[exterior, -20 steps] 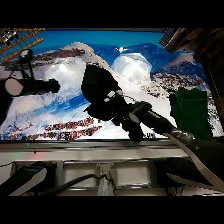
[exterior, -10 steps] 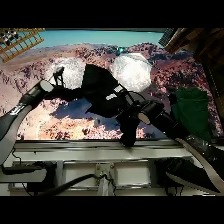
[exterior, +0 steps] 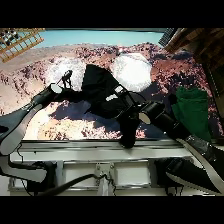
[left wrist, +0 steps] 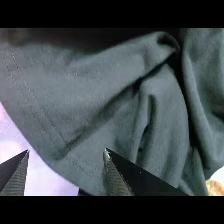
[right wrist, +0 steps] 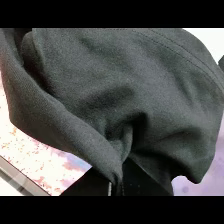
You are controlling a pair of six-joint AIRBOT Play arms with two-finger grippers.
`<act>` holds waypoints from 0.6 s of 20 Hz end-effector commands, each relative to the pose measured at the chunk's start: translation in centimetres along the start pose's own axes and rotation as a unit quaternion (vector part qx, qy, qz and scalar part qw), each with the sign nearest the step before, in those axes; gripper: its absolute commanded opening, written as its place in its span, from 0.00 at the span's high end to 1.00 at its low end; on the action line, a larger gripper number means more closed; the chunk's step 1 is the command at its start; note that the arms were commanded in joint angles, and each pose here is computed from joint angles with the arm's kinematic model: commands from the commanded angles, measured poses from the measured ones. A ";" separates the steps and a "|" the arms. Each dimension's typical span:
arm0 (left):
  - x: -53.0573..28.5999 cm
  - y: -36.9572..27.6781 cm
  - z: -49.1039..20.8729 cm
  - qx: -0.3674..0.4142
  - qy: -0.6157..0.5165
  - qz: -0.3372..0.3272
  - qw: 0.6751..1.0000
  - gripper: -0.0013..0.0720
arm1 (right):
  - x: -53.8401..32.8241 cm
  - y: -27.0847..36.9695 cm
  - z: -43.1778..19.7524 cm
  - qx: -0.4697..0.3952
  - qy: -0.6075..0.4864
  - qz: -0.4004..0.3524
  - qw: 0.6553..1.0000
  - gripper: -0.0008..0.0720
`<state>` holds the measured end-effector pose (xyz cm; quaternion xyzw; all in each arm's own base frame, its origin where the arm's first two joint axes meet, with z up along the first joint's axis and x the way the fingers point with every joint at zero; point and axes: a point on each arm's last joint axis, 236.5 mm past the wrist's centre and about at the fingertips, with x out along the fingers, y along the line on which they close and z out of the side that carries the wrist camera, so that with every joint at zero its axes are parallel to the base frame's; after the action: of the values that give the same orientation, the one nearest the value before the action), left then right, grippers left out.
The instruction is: Fold the clothes and pants, and hang the long-sleeved shirts on hangers.
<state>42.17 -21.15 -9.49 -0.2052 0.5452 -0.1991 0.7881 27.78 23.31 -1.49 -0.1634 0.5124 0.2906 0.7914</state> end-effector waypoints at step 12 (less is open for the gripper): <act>-4.6 -5.2 5.7 0.069 -0.070 -0.038 0.994 0.98 | -3.5 0.6 3.9 0.008 -0.101 0.011 0.995 0.96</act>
<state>44.27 -24.53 -5.93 -0.1903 0.5067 -0.2423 0.8052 28.17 24.43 0.79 -0.1333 0.4800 0.3039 0.8120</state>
